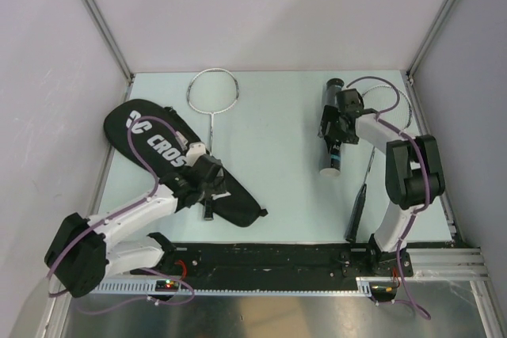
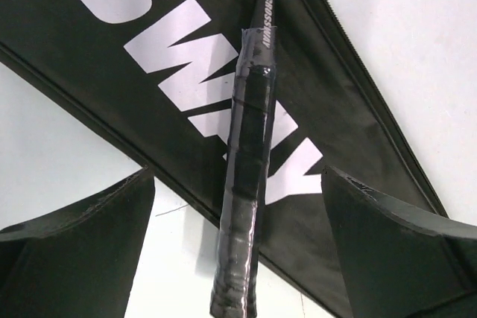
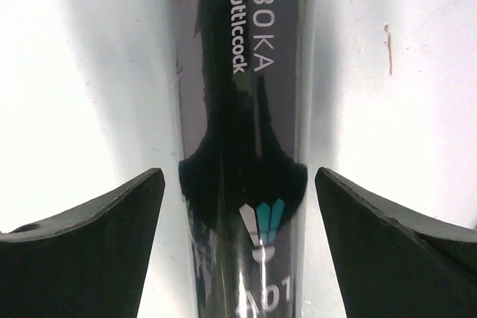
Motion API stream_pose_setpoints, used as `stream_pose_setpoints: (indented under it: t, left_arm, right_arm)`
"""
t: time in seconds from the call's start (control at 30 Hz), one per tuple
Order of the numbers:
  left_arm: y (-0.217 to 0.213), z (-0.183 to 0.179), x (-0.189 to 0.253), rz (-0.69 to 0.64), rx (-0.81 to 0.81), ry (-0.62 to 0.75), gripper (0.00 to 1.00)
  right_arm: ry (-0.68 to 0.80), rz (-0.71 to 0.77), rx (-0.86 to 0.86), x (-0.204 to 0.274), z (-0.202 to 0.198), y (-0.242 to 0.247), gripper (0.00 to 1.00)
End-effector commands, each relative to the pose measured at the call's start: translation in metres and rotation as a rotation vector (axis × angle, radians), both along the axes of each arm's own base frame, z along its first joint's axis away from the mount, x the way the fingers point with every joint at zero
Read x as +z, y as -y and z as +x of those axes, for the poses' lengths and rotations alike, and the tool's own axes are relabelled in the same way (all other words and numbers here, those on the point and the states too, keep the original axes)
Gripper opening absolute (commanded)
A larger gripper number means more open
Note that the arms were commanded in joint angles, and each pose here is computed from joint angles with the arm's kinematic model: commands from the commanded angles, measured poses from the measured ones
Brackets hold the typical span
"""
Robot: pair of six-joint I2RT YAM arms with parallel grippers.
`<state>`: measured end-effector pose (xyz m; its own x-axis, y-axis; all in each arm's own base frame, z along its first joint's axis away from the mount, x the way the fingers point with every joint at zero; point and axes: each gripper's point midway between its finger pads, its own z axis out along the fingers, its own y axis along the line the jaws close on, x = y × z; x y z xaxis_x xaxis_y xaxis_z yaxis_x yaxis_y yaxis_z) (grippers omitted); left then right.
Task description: Pack up the badminton gear
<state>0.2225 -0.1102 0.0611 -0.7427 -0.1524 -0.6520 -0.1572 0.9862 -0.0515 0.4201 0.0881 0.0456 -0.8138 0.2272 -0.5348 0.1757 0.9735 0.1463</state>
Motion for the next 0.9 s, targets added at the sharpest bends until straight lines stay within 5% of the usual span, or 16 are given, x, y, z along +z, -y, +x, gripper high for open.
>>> stream_pose_setpoints:
  t: [0.0, 0.43, 0.8, 0.87]
  left_arm:
    - [0.012, 0.013, -0.008, -0.093, 0.042, 0.008, 0.95]
    - [0.021, 0.015, -0.052, -0.076, 0.061, -0.088, 0.65]
    - [0.043, 0.024, -0.017, -0.199, 0.004, -0.015, 0.05]
    - [0.049, 0.025, -0.006, -0.242, -0.013, 0.006, 0.01]
  right_arm:
    - [0.129, 0.065, -0.023, 0.065, 0.011, 0.0, 0.87]
    - [0.272, 0.269, 0.113, 0.145, -0.037, -0.035, 0.85]
    - [0.369, 0.528, 0.224, 0.16, -0.09, -0.131, 0.82]
    - [0.37, 0.567, 0.243, 0.156, -0.098, -0.153, 0.81]
